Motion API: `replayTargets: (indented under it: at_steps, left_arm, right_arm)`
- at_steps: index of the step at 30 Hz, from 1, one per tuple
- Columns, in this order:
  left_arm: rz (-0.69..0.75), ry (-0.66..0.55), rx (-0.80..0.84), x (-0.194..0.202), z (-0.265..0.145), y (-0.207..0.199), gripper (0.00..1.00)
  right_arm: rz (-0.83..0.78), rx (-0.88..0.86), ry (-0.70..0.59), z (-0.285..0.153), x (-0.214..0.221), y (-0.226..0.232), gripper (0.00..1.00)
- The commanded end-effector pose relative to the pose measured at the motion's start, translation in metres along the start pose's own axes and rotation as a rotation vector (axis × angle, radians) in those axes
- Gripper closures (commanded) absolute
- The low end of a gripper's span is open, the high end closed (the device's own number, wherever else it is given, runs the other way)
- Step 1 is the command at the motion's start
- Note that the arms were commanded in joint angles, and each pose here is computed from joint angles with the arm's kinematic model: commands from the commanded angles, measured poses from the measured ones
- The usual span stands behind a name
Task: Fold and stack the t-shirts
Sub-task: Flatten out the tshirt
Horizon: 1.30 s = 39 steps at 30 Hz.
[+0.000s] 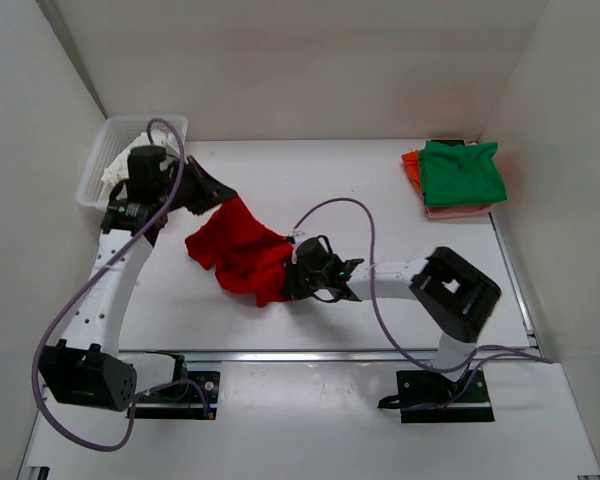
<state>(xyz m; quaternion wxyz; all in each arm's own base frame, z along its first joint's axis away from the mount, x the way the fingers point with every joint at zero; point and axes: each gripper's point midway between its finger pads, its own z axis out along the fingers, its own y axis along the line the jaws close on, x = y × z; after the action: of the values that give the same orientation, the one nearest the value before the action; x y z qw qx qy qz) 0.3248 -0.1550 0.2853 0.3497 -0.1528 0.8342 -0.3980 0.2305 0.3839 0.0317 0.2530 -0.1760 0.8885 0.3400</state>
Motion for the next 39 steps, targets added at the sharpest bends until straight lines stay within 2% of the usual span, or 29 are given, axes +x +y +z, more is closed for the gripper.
replayTargets:
  at_steps: [1,3,4,6,10,14,19,21,24,26,28,29,32,34,35,37,39]
  left_arm:
    - [0.114,-0.085,-0.072,-0.05,-0.027,-0.015,1.0]
    - [0.181,-0.184,-0.112,-0.085,-0.042,-0.033,1.0]
    - [0.185,-0.183,-0.137,-0.09,-0.042,-0.031,1.0]
    - [0.202,-0.232,-0.174,-0.11,-0.048,-0.036,1.0]
    - [0.221,-0.299,-0.182,-0.138,-0.06,-0.048,1.0]
    - [0.239,-0.325,-0.18,-0.145,-0.069,-0.053,1.0]
    - [0.246,-0.331,-0.238,-0.15,-0.074,-0.04,1.0]
    - [0.26,-0.351,-0.245,-0.157,-0.079,-0.043,1.0]
    - [0.264,-0.36,-0.267,-0.164,-0.079,-0.04,1.0]
    - [0.263,-0.344,-0.271,-0.163,-0.072,-0.036,1.0]
    - [0.248,-0.302,-0.274,-0.155,-0.061,-0.024,1.0]
    - [0.249,-0.311,-0.264,-0.155,-0.063,-0.027,1.0]
    - [0.243,-0.292,-0.269,-0.143,-0.057,-0.014,1.0]
    - [0.234,-0.269,-0.279,-0.132,-0.053,-0.002,1.0]
    - [0.236,-0.264,-0.274,-0.129,-0.051,-0.002,1.0]
    - [0.228,-0.235,-0.28,-0.117,-0.047,0.011,1.0]
    - [0.24,-0.229,-0.28,-0.111,-0.048,0.013,1.0]
  right_arm:
    - [-0.035,0.129,-0.046,-0.057,-0.018,-0.036,1.0]
    - [-0.026,0.223,-0.008,-0.096,-0.009,-0.08,1.0]
    - [-0.033,0.223,-0.044,-0.115,-0.018,-0.081,1.0]
    - [-0.01,0.292,-0.06,-0.15,-0.016,-0.118,1.0]
    - [0.004,0.259,-0.117,-0.2,-0.023,-0.131,1.0]
    - [-0.001,0.285,-0.072,-0.212,-0.009,-0.137,1.0]
    - [0.059,0.265,0.043,-0.211,0.021,-0.129,1.0]
    - [0.051,0.309,0.108,-0.21,0.041,-0.125,0.99]
    - [0.064,0.381,0.144,-0.217,0.047,-0.128,1.0]
    - [0.087,0.364,0.106,-0.223,0.034,-0.128,0.83]
    - [0.119,0.343,0.002,-0.23,0.008,-0.137,0.65]
    - [0.103,0.347,-0.051,-0.234,-0.009,-0.14,0.61]
    - [0.084,0.364,-0.135,-0.234,-0.048,-0.15,0.59]
    - [0.076,0.315,-0.153,-0.215,-0.067,-0.151,0.55]
    - [0.08,0.3,-0.18,-0.212,-0.08,-0.149,0.48]
    - [0.066,0.251,-0.21,-0.191,-0.101,-0.147,0.44]
    - [0.049,0.252,-0.196,-0.164,-0.109,-0.154,0.39]
